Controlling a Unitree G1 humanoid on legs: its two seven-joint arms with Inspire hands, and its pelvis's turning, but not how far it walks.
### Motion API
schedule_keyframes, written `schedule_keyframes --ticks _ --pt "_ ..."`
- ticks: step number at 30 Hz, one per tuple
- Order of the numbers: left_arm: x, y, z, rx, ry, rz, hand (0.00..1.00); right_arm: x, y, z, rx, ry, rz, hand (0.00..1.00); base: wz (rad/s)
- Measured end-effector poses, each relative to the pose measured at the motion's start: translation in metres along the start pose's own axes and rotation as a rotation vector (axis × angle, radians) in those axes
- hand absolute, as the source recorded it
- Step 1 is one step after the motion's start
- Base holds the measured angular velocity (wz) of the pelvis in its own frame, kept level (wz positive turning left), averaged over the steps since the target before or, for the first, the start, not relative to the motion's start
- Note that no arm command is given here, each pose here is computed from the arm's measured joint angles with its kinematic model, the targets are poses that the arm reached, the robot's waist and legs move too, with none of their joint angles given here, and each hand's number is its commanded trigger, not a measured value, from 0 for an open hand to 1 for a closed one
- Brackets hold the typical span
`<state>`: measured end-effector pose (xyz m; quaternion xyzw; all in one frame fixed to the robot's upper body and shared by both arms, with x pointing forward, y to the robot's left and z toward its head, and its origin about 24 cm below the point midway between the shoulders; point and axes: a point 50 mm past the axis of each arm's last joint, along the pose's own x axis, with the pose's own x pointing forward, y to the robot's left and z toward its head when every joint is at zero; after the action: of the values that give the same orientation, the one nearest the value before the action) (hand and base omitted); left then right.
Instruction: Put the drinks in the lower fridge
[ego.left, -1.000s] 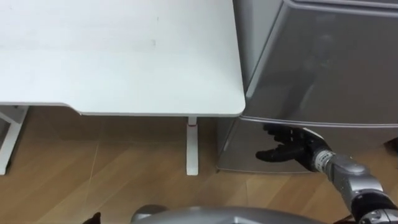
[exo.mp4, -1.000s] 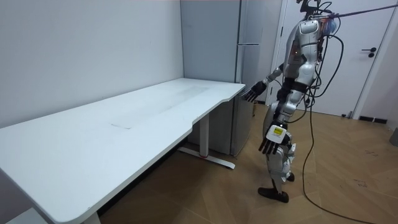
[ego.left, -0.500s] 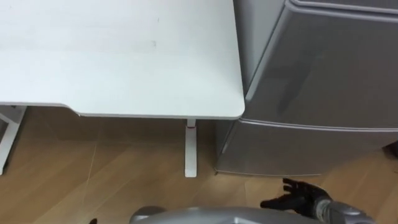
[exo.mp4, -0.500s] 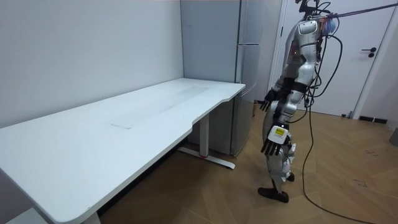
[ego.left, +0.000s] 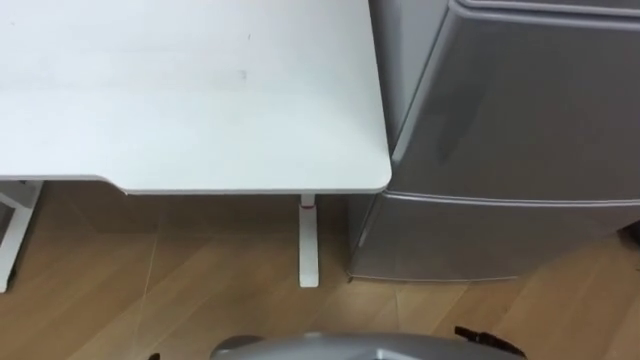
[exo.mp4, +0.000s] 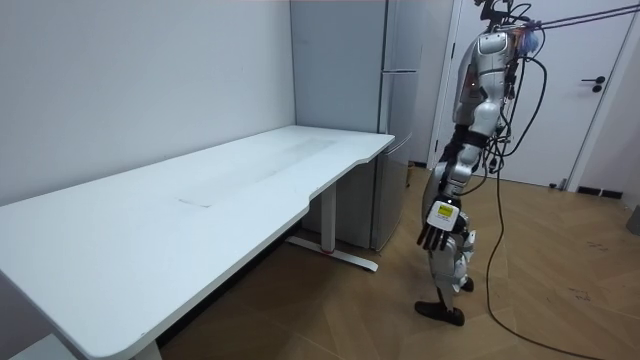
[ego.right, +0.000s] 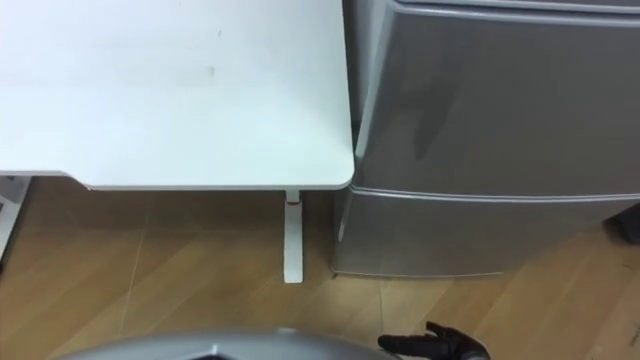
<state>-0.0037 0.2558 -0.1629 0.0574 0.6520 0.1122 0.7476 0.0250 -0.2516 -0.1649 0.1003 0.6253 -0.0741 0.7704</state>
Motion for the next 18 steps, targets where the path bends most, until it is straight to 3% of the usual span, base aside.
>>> schedule_keyframes --ticks 18 --pt "-0.0001 -0.0022 -0.0036 -0.026 0.024 0.013 0.00 -0.0002 0.0009 -0.0078 0.097 0.006 -0.003 0.00 0.00"
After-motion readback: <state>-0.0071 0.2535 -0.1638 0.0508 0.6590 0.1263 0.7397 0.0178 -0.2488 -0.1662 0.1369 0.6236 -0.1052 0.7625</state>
